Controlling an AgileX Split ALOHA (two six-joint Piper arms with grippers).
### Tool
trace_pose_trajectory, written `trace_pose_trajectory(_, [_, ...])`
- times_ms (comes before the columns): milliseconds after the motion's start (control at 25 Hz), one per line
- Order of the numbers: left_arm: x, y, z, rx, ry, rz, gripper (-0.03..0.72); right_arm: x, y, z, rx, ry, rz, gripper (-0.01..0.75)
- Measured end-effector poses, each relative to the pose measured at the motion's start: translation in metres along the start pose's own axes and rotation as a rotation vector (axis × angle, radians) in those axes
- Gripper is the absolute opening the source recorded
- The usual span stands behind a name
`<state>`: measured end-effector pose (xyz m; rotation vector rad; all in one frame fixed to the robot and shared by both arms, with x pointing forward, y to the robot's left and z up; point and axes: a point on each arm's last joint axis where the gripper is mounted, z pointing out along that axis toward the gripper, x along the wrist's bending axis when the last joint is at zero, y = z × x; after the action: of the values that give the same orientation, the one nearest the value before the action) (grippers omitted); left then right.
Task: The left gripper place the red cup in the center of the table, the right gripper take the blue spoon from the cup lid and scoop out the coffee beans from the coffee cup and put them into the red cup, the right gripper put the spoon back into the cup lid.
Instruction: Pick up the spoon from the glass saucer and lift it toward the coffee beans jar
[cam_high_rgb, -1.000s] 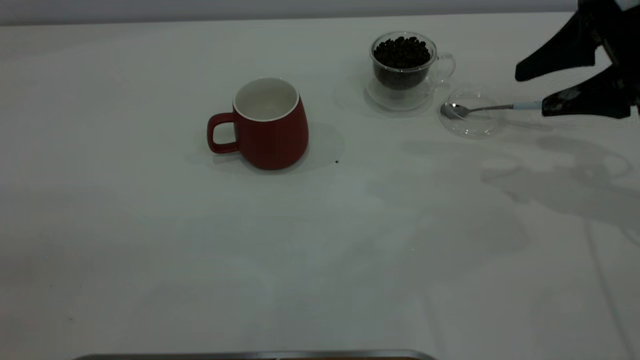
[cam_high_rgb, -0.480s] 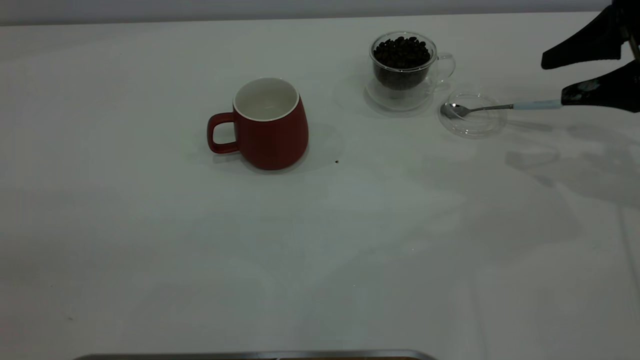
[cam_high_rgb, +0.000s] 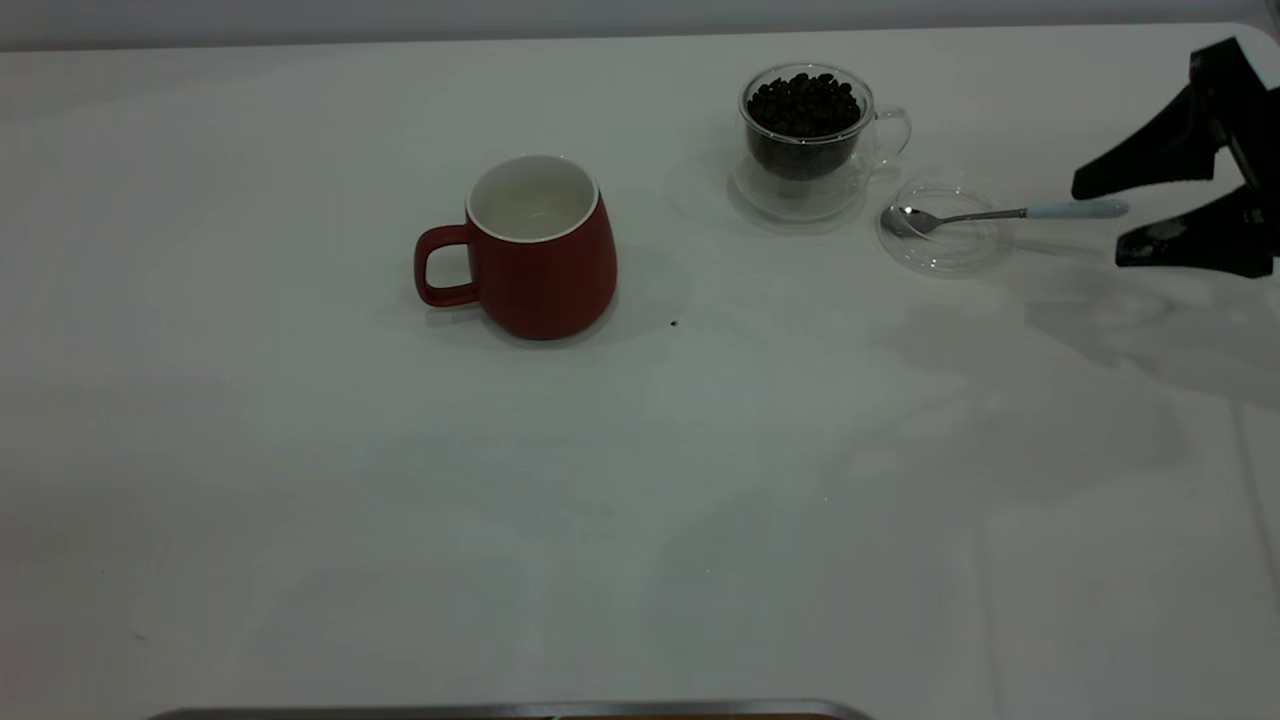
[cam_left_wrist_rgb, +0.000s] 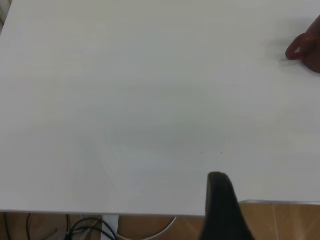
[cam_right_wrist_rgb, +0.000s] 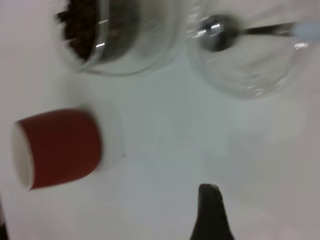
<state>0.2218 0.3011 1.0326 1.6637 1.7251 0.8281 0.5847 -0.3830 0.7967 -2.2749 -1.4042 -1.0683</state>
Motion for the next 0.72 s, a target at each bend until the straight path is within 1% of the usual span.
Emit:
trace_pose_trajectory(160, [0.000,0.000,0.000,0.001,0.000,0.000,0.537,-0.006,0.008,0.005,-0.028,-0.014,0.006,0.590])
trace_pose_trajectory(440, [0.000,0.000,0.000,0.001,0.000,0.000,0.537,-0.019,0.020,0.020,-0.038,-0.016,0.007,0.590])
trace_pose_trajectory(720, [0.000,0.000,0.000,0.001,0.000,0.000,0.537,-0.026,0.029,0.027,-0.058,-0.042,-0.010,0.590])
